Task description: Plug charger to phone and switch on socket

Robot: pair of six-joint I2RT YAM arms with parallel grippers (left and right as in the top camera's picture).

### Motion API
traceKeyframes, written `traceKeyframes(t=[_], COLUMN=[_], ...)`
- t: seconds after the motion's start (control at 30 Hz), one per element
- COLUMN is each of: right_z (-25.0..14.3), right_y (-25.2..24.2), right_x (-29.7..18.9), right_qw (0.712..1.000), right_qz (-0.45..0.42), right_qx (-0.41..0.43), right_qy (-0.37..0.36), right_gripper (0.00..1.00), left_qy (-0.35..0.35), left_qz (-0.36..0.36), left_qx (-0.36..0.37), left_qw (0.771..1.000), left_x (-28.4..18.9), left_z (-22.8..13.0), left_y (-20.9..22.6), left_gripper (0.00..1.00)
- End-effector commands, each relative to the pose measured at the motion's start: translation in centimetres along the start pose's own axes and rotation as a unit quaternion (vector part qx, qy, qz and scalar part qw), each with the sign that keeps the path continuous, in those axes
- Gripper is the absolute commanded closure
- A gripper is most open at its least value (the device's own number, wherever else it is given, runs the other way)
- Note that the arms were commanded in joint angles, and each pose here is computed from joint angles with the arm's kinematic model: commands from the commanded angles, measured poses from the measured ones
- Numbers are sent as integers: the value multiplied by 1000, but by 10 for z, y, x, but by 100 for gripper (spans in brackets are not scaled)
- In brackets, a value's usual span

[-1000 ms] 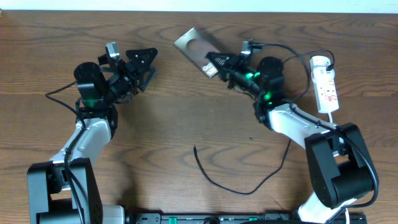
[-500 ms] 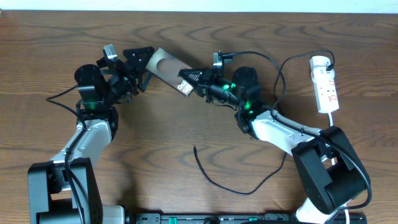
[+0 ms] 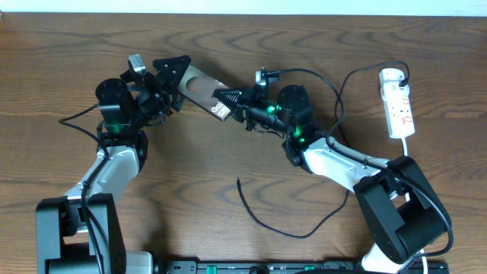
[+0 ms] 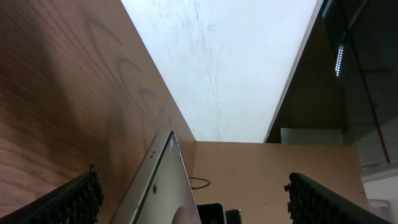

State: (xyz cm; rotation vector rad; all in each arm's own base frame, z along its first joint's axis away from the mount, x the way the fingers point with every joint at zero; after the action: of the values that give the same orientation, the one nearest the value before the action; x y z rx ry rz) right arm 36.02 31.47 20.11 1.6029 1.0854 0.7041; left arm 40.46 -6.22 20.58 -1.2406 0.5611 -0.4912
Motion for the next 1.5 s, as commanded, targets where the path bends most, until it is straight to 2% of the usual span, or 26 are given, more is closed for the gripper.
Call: traceKeyframes(t=[0.0,0.17,0.27,0.33,1.17,1.4,1.47], right_z=[-6,-7,-7,-8,-15,-15,-15], right_y=[11,10,10,10,8,8,8], right_x=[5,7,7,8,12,13,13], right_qw=[1000,1000,1000,1000,999,999,999], right_qz=[17,17,17,18,19,19,19], right_qx=[-2,-1,-1,-1,-2,-2,-2], right_qy=[-7,-17,-19,-20,-26,-26,-26], right_gripper=[98,98,98,98,98,98,98], left_qy=[-8,-14,-14,-14,-19,-26,-28], left_qz=[-3,-1,-1,-1,3,6,6], left_qx=[-19,-46,-46,-46,-42,-42,-42], left_qw=[1000,999,999,999,999,999,999], left_x=[-1,-1,-1,-1,10,10,10], left_z=[1,3,3,3,-8,-6,-6], left_y=[-4,-3,-3,-3,-6,-5,-5], left_gripper=[9,9,24,28,28,43,53])
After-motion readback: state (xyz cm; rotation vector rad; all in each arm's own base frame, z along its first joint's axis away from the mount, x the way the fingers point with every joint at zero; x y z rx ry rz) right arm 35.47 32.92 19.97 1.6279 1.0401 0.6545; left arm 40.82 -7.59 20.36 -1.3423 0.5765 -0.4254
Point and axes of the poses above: each gripper's point midway between its finger pads, its own x axis out along the fingers, its own y axis along the line the jaws close on, z = x × y, the point moved 4 cm from there along -x, back along the fingers, and after that the axes turned 10 degrees about x, right-handed, at the moved point
